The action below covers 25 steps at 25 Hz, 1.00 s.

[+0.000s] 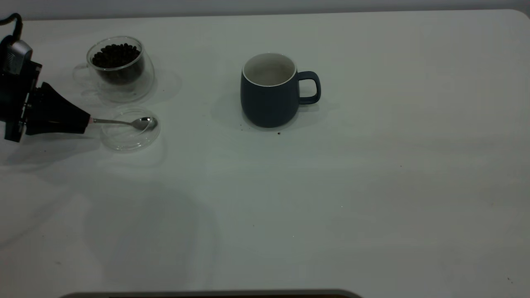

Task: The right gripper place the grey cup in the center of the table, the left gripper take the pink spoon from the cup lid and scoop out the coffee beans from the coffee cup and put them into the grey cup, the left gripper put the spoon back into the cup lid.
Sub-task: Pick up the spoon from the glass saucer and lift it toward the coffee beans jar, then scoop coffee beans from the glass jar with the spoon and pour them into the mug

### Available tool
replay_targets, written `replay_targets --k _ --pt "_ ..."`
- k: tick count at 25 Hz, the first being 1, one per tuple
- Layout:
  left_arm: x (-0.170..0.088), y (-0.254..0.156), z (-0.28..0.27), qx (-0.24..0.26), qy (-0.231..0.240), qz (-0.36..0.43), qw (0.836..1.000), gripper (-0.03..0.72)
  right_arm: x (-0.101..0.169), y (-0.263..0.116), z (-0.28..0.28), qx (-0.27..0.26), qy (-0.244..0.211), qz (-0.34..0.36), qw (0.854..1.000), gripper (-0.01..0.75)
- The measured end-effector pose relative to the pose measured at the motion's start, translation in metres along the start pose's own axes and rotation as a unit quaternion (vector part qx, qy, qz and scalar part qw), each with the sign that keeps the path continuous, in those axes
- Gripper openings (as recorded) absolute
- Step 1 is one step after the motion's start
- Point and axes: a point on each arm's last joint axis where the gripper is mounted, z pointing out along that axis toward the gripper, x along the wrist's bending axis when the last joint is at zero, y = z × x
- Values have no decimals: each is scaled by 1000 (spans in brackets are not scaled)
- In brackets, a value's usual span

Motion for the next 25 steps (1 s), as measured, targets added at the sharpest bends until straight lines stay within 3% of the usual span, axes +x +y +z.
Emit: replay_targets --k 7,13,19,25 --pt "-11 3 -16 24 37 29 999 111 0 0 0 0 0 0 1000 463" --pt "-39 10 -42 25 56 73 995 111 0 0 0 0 0 0 1000 463" --pt "-76 13 -66 19 22 127 991 111 0 0 0 0 0 0 1000 463" --pt "-100 33 -79 -54 -17 170 984 111 0 0 0 0 0 0 1000 463"
